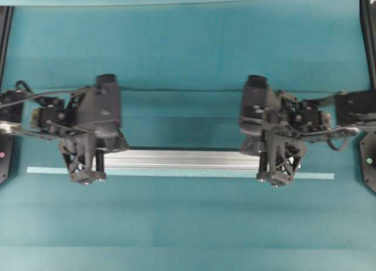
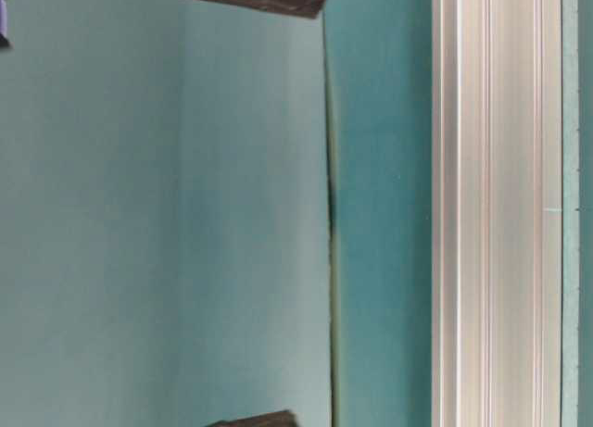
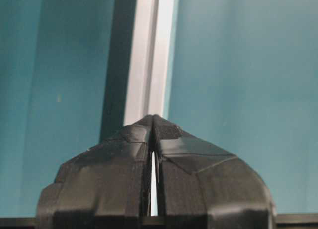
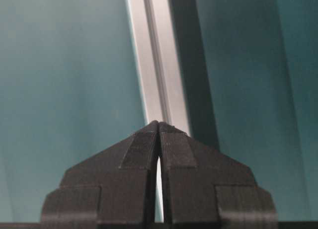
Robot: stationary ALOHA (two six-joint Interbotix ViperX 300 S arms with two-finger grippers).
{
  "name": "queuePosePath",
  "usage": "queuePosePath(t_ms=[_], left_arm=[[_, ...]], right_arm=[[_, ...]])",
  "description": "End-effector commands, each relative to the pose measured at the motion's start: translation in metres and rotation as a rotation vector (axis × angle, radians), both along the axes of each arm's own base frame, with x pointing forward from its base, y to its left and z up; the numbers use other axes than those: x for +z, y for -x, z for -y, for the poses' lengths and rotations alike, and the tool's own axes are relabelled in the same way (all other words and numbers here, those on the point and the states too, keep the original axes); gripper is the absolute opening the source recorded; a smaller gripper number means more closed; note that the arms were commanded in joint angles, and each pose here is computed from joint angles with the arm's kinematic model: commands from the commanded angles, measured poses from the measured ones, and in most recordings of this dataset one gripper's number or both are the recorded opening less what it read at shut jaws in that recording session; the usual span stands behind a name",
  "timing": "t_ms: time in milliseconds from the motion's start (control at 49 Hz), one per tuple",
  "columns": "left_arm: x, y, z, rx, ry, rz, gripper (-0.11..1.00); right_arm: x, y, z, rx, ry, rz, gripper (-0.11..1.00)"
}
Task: Lift the metal rail with both hands.
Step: 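Lower both grippers around the rail near each end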
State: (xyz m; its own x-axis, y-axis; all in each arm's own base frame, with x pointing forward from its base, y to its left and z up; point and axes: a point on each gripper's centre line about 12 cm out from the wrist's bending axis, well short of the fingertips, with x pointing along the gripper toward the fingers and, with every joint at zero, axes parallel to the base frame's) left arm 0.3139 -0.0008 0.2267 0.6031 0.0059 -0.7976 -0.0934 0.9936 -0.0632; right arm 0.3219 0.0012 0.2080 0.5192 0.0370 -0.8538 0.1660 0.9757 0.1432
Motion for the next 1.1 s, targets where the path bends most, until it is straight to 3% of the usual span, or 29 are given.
queuePosePath(t_ms=[0, 306, 797, 878, 960, 1083], left_arm=[[0.007, -0.008, 0.001, -0.01, -0.008, -0.003, -0.01], [-0.006, -0.015, 0.002, -0.04, -0.028, -0.094, -0.01], [-0.024, -0.011, 0.002, -0.056, -0.037, -0.157, 0.01], [-0.025, -0.013, 0.002, -0.059, -0.039, -0.158, 0.11], [-0.024, -0.015, 0.001, -0.057, -0.041, -0.154, 0.29], [-0.03, -0.015, 0.001, -0.064, -0.044, -0.172, 0.68]], right_arm=[[-0.002, -0.006, -0.001, 0.011, 0.008, -0.054, 0.02], [-0.017, -0.021, -0.002, 0.029, 0.009, -0.177, 0.02], [-0.021, -0.022, -0.002, 0.036, 0.011, -0.194, 0.02], [-0.021, -0.023, -0.002, 0.035, 0.011, -0.192, 0.06], [-0.023, -0.023, -0.002, 0.034, 0.01, -0.197, 0.18], [-0.028, -0.023, -0.003, 0.044, 0.016, -0.208, 0.52]])
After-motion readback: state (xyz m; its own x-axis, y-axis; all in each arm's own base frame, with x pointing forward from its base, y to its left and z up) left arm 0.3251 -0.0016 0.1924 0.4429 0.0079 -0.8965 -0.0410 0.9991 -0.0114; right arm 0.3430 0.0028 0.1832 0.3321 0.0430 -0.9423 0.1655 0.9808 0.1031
